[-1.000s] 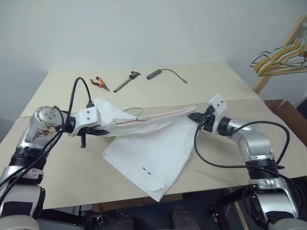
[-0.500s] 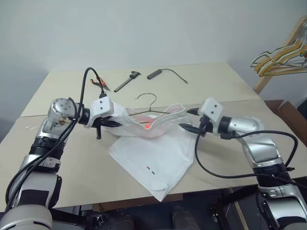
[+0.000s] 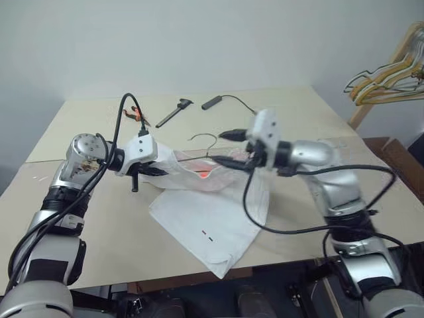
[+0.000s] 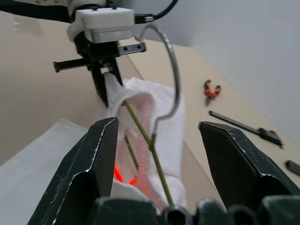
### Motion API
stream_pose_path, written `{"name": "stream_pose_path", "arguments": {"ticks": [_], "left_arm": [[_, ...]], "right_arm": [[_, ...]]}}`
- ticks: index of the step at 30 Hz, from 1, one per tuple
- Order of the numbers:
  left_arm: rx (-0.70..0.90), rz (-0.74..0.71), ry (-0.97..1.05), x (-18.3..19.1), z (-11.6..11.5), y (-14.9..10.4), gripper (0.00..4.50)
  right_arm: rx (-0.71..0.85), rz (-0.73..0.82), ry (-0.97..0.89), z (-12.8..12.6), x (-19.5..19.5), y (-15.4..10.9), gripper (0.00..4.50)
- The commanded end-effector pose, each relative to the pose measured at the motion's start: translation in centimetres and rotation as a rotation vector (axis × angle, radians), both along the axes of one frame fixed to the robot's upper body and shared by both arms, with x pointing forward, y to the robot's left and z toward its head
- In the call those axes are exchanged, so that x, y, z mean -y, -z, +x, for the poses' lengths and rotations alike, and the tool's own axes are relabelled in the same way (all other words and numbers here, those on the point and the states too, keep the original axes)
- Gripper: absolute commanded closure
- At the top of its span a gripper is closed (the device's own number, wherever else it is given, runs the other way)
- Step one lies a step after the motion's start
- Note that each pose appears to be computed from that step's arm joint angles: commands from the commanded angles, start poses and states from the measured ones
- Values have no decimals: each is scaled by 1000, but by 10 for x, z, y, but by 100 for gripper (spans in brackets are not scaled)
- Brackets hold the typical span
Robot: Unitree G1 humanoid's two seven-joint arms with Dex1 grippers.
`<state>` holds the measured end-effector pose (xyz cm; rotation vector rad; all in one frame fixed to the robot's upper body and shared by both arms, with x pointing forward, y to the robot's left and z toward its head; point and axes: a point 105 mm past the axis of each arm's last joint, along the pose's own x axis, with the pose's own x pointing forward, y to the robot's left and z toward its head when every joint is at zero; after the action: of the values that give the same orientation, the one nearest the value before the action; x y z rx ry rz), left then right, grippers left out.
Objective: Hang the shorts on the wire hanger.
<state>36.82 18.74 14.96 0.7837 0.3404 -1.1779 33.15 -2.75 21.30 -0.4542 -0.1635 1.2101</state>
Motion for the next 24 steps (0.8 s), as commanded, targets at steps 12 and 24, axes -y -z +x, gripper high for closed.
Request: {"name": "stream_pose_path", "arguments": {"ticks": [12,24], "left_arm": [[98,-53,5,-1,1,-25,421],[110,26,-75,-46,-5,-15,48]], "right_arm": [[48,32,-32,11,-10,-12,450],[90,15,-63,14,-3,-19,450]]}}
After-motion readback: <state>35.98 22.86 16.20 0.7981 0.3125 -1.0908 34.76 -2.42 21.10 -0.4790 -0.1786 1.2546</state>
